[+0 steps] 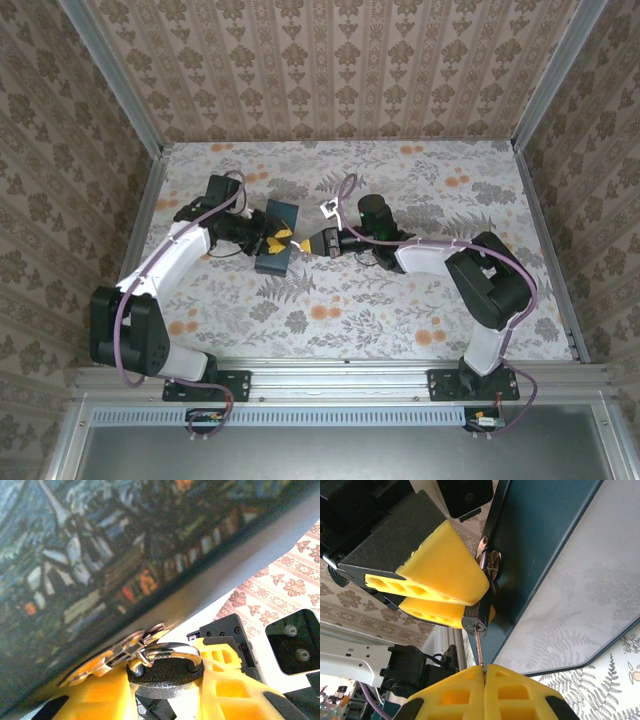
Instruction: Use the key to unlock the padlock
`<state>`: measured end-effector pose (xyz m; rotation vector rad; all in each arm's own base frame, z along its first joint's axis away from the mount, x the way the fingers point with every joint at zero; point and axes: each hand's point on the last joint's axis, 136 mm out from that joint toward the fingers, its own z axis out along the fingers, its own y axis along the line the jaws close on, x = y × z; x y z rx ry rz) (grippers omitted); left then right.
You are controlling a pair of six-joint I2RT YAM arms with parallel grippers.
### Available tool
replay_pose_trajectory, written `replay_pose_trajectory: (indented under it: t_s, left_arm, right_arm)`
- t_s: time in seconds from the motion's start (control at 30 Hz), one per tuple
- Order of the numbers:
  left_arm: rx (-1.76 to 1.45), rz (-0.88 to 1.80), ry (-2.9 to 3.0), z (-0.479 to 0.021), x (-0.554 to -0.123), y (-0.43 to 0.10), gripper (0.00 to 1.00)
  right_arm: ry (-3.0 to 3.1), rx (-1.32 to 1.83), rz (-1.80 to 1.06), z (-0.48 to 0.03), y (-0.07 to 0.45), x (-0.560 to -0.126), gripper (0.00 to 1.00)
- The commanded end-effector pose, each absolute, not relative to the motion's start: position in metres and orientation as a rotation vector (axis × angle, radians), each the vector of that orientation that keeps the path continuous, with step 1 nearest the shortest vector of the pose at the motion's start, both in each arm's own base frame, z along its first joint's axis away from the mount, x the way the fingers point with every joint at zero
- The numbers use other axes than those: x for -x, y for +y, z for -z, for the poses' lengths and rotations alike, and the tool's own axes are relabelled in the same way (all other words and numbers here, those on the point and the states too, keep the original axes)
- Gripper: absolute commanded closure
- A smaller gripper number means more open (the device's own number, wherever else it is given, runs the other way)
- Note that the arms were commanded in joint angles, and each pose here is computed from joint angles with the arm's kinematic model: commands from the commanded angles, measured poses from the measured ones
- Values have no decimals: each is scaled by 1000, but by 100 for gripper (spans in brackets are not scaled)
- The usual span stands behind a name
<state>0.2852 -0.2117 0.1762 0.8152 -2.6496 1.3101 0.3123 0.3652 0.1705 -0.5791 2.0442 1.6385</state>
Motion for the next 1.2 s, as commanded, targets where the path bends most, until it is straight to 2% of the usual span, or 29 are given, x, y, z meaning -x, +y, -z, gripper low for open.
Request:
replay_pose_trajectory:
  t_s: [0.0,0.33,0.6,0.97,1.17]
  left_arm:
    - [-645,-1384,-2572,-194,-269,-228,93]
    - [-704,-1360,-2542,-188,-270,-219,93]
    - [-742,-1367,-2529,-188,-271,-219,93]
    - [-792,-1381,-2522,-187,-273,-211,93]
    - [-837,-1378,-2504,-182,-271,-202,93]
  right_arm:
    - [1837,690,-1654,-222,381,-315,100]
    - [1945,786,-1401,-207,369,-305,100]
    - [1947,758,-1460,-200,375,-308,100]
    - [2080,693,-1461,-164,357,-295,100]
    - [2100,670,-1529,-168,351,-286,100]
